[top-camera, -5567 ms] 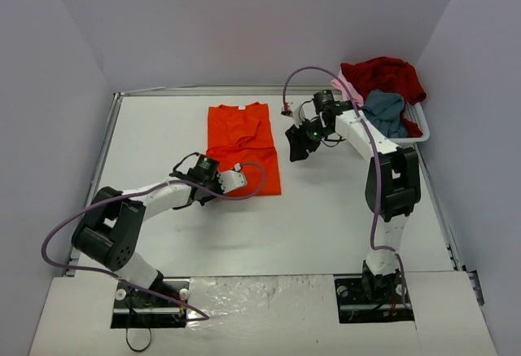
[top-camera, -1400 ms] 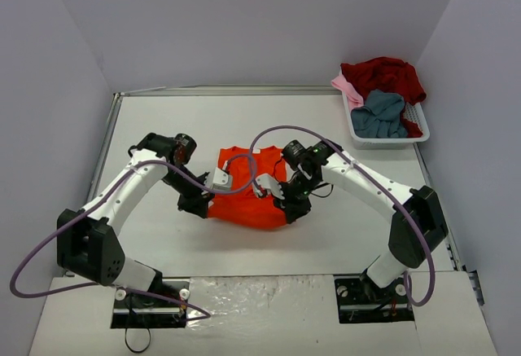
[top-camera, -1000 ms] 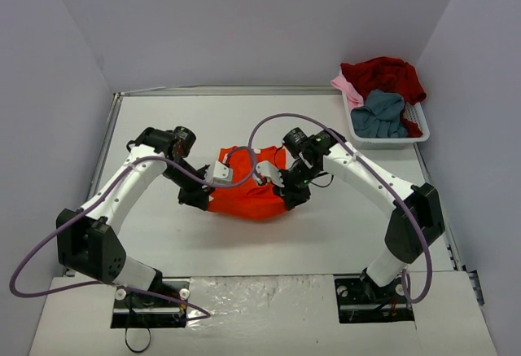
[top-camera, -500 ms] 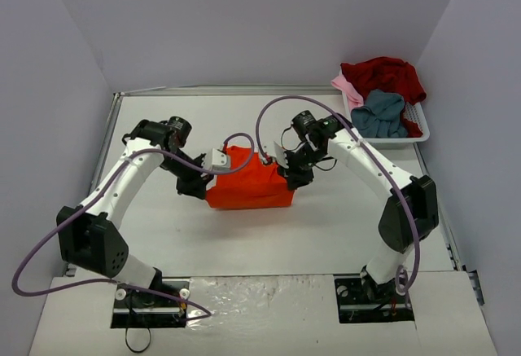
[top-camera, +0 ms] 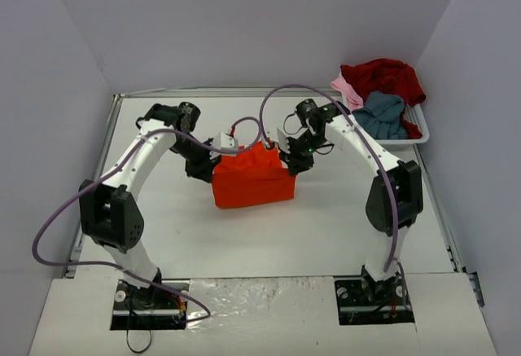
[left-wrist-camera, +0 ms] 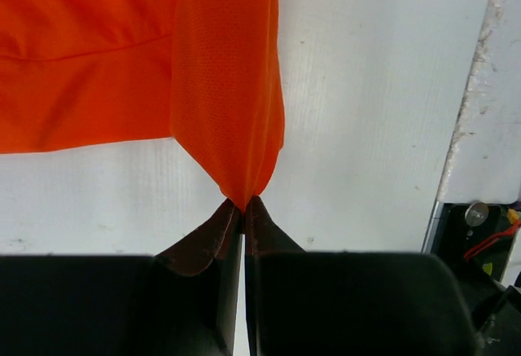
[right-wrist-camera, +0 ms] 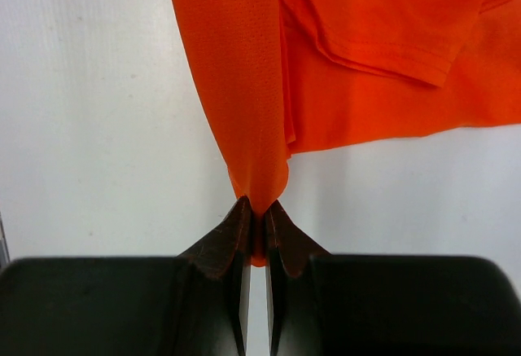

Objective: Fold and stack the t-shirts
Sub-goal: Fold the long partially folded tshirt into a neat square

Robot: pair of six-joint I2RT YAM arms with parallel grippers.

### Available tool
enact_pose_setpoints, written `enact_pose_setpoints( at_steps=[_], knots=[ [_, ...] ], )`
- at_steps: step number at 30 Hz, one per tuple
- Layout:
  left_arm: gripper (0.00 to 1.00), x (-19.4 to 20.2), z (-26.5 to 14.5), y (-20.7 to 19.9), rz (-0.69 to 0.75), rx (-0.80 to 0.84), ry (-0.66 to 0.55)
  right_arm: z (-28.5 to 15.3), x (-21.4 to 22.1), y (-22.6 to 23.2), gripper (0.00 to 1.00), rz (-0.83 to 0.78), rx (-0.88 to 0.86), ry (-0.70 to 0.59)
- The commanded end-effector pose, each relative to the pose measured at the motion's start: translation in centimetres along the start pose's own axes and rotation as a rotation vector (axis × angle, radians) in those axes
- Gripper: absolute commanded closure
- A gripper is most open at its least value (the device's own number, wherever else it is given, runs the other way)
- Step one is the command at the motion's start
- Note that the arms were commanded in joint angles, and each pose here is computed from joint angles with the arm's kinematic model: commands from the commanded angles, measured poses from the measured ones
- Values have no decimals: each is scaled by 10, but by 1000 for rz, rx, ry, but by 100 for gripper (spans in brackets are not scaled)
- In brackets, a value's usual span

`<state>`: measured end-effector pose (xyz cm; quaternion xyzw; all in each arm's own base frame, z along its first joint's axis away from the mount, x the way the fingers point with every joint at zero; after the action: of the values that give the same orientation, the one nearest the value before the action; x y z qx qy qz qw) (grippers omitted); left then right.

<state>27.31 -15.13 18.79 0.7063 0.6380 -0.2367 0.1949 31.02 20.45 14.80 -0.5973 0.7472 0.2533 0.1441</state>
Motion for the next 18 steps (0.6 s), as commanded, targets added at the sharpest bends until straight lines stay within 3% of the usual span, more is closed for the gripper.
enact_pose_setpoints(
  at_steps=[1, 18],
  knots=[
    [98, -7, -16, 18, 2, -50, -21, -5, -1, -11, 100, -3, -15, -1],
    [98, 18, -8, 70, -57, -56, -28, 12, -25, -97, 100, 33, -7, -122]
  ],
)
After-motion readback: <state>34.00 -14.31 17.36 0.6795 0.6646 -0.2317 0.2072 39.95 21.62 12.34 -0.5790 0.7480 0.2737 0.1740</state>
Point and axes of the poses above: each gripper's point midway between its finger pads, its own z axis out along the fingers, its own y axis along the line the jaws close on, x = y × z, the point moved 2 cm from there along -z, back along the fingers, and after that the axes turned 14 degrees about z, right-handed, at the moved point
